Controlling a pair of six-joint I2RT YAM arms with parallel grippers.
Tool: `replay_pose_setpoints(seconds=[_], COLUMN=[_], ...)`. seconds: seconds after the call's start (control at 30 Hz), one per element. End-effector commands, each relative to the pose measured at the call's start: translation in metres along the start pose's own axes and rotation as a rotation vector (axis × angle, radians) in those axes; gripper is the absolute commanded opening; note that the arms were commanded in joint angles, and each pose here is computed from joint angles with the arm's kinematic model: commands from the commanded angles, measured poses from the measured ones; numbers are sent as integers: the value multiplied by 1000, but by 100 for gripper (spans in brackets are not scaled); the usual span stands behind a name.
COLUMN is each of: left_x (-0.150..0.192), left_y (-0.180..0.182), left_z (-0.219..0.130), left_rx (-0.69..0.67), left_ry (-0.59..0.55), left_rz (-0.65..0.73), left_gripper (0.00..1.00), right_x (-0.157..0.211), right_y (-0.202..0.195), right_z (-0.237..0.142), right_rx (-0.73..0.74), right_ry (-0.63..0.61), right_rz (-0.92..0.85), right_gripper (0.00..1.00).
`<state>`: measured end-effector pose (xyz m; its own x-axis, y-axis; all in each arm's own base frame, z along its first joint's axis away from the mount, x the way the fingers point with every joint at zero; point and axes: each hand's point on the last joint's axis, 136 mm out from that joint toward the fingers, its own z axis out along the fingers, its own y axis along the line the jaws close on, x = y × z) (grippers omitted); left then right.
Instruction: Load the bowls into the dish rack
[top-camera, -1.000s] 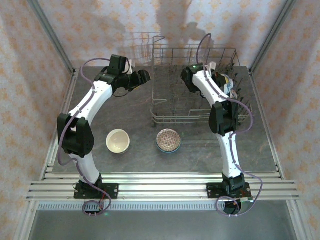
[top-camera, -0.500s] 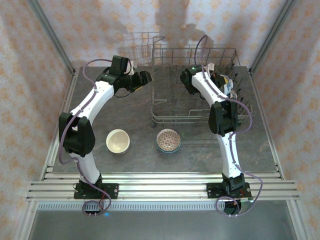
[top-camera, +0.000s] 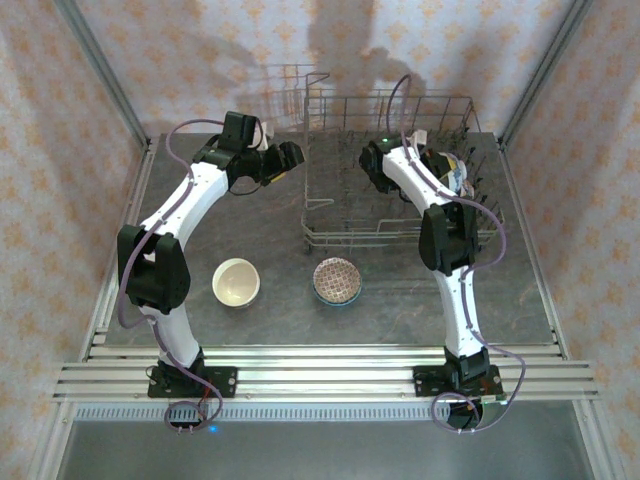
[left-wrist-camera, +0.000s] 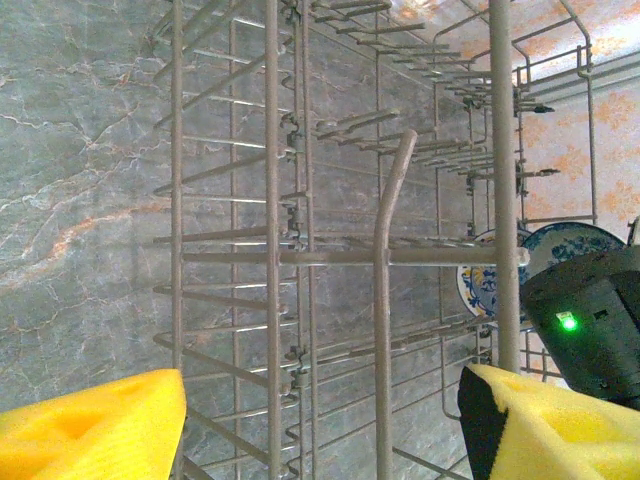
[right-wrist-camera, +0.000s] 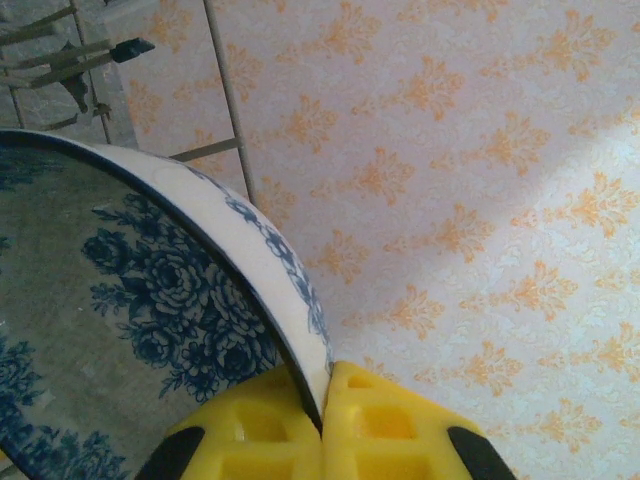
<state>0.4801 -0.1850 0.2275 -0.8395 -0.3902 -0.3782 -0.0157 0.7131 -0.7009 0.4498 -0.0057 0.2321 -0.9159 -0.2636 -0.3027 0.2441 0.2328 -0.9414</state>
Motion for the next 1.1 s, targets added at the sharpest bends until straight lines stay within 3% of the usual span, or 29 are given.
replay_pose_setpoints(seconds=[0.0,0.4,0.77,1.07], left_x=[4,6,6,7], left_y=[-1,0,0,2], left_z=[6,7,7,9], left_rx=[18,13,10,5], left_ry=[13,16,18,21], left_rz=[-8,-13,-15,-19], left_gripper=[73,73,74,74], right_x=[21,23,28,32], right_y=[-28,-7,3,12], right_z=[-1,-9,-15,-16], right_rx=[1,-40,-64,-79], right_ry=[30,46,55,68], right_rz=[-121,-147,-179,-201], right_gripper=[0,0,7,23])
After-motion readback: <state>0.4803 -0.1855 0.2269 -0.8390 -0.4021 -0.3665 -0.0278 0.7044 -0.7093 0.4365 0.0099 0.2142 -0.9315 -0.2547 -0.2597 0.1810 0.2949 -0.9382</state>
